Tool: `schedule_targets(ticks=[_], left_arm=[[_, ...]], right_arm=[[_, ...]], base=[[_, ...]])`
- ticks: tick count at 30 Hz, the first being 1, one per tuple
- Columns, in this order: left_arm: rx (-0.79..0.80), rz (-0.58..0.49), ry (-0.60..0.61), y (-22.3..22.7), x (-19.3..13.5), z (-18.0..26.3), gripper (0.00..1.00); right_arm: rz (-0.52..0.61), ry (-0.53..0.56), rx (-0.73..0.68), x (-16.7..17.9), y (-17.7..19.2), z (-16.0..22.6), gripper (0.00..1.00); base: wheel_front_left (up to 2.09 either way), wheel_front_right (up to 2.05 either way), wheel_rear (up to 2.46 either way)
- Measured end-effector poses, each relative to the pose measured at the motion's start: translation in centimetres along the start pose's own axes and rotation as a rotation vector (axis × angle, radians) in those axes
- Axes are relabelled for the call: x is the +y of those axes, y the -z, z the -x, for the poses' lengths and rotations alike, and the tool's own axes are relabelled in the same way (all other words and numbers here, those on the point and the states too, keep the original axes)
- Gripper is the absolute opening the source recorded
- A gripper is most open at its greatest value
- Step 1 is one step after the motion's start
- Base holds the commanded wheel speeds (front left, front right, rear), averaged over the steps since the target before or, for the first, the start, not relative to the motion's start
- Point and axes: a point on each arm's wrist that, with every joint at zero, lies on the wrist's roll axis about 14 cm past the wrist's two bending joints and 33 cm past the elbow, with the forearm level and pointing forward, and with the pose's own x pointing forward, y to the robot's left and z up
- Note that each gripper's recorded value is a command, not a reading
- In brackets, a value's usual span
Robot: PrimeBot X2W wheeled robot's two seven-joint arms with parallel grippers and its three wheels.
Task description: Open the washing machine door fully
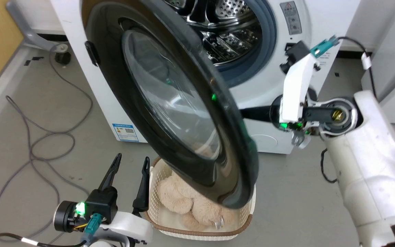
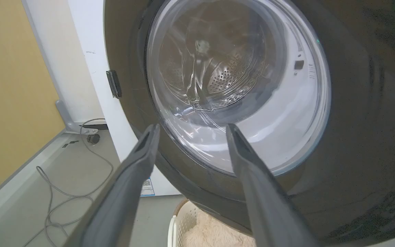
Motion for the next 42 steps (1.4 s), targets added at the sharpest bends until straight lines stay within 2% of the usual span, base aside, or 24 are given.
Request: schedule_targets(ticks=[6, 17, 24, 25, 26, 27, 31, 35, 36, 39, 42], left_arm=[[0.005, 0.004, -0.015, 0.0, 0.5, 0.8, 1.0], [0.003, 0.011, -0.008, -0.1, 0.2, 1.0, 1.0], [0.001, 0.019, 0.003, -0.1, -0.2, 1.1, 1.0], [0.003, 0.02, 0.003, -0.1, -0.2, 1.1, 1.0], [0.004, 0.021, 0.006, 0.0, -0.3, 1.1, 1.0], [0.006, 0.025, 0.007, 0.0, -0.4, 1.2, 1.0], [0.015, 0.03, 0.016, 0.3, -0.7, 1.2, 1.0], [0.017, 0.038, 0.021, 0.4, -1.0, 1.1, 1.0], [0.017, 0.038, 0.021, 0.4, -1.0, 1.1, 1.0], [0.017, 0.045, 0.021, 0.4, -1.1, 1.0, 1.0], [0.022, 0.052, 0.023, 0.5, -1.2, 1.1, 1.0]], right_arm=[[0.06, -0.057, 0.055, 2.4, 2.3, -1.1, 0.0], [0.078, -0.131, 0.12, 4.5, 5.4, -2.3, 0.0], [0.085, -0.132, 0.022, 4.7, 4.8, -2.1, 0.0], [0.087, -0.131, -0.008, 4.8, 4.4, -2.0, 0.09], [0.086, -0.133, -0.036, 4.8, 4.1, -1.9, 0.5], [0.082, -0.134, -0.066, 4.8, 3.9, -1.6, 0.99], [0.033, -0.123, -0.243, 3.4, 2.4, -0.3, 1.0], [-0.023, -0.075, -0.48, 0.8, 0.6, 2.2, 1.0], [-0.023, -0.075, -0.48, 0.8, 0.6, 2.2, 1.0], [-0.092, -0.023, -0.652, -1.9, 0.1, 4.4, 1.0], [-0.154, 0.093, -0.836, -6.0, 1.4, 7.2, 1.0]], base=[[0.0, 0.0, 0.0], [0.0, 0.0, 0.0], [0.0, 0.0, 0.0], [0.0, 0.0, 0.0], [0.0, 0.0, 0.0], [0.0, 0.0, 0.0], [0.0, 0.0, 0.0], [0.0, 0.0, 0.0], [0.0, 0.0, 0.0], [0.0, 0.0, 0.0], [0.0, 0.0, 0.0]])
